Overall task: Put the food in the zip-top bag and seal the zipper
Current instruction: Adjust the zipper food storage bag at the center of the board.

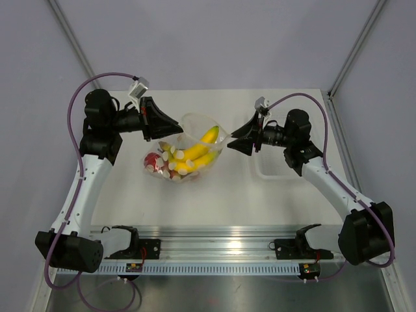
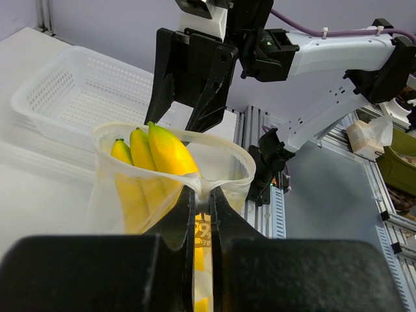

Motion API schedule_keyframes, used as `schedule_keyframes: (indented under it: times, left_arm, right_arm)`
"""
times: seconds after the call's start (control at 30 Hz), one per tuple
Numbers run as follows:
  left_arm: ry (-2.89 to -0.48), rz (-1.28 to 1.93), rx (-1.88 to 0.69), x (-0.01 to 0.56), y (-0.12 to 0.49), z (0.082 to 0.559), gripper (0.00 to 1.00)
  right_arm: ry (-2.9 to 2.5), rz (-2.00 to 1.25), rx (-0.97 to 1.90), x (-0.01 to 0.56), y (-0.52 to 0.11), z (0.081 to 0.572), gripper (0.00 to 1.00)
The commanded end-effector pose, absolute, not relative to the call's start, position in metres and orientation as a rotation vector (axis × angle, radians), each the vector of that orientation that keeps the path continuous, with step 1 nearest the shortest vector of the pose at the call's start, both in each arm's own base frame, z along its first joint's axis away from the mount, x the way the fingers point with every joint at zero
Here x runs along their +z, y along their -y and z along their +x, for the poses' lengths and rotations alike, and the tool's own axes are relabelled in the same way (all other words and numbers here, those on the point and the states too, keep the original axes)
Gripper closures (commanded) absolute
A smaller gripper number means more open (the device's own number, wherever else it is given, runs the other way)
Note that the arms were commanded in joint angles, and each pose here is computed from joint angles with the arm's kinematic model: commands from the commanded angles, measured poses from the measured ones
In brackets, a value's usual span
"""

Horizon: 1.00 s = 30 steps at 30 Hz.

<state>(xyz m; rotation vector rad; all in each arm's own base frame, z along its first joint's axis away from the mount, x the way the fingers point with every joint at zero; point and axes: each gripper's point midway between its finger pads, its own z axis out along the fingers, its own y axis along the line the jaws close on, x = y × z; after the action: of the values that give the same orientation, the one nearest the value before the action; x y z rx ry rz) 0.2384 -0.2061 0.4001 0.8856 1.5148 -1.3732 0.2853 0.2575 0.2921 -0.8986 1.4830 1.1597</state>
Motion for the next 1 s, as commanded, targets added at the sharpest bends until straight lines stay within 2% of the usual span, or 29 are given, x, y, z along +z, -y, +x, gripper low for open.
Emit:
schedule_keyframes:
  times: [0.0, 0.17, 0.4, 0.43, 0.53, 0.63, 0.67, 0.83, 0.9, 0.97]
  left_arm:
    - [-1.393, 0.975, -1.327, 0.429, 0.205, 0.228, 1.0]
    - [-1.397, 0.98, -1.343, 0.429, 0.205, 0.224, 1.0]
    - [-1.398, 0.985, -1.35, 0.429, 0.204, 0.221, 1.0]
    - [-1.4, 0.983, -1.35, 0.428, 0.204, 0.222, 1.0]
    - [-1.403, 0.979, -1.344, 0.426, 0.204, 0.224, 1.0]
    - [-1.429, 0.963, -1.34, 0.419, 0.204, 0.229, 1.0]
    - [-1.439, 0.955, -1.339, 0.416, 0.204, 0.23, 1.0]
    - [-1.482, 0.879, -1.305, 0.418, 0.194, 0.243, 1.0]
    - [-1.475, 0.816, -1.26, 0.426, 0.185, 0.251, 1.0]
    - [-1.498, 0.737, -1.216, 0.425, 0.181, 0.261, 1.0]
  right_arm:
    - [-1.368, -0.983, 1.211, 0.318, -0.262, 0.278, 0.41]
    - [-1.346, -0.989, 1.287, 0.322, -0.269, 0.282, 0.47]
    - [-1.301, -0.968, 1.292, 0.34, -0.272, 0.287, 0.6]
    - [-1.303, -0.961, 1.293, 0.341, -0.271, 0.287, 0.67]
    - [-1.29, -0.96, 1.29, 0.346, -0.27, 0.284, 0.77]
    - [-1.281, -0.962, 1.294, 0.35, -0.269, 0.279, 0.98]
    - [-1.272, -0.964, 1.291, 0.354, -0.268, 0.276, 1.0]
    - [-1.218, -0.96, 1.253, 0.38, -0.261, 0.26, 1.0]
    - [-1.113, -0.967, 1.155, 0.41, -0.251, 0.242, 1.0]
    - [-1.128, -0.905, 1.093, 0.417, -0.243, 0.242, 1.0]
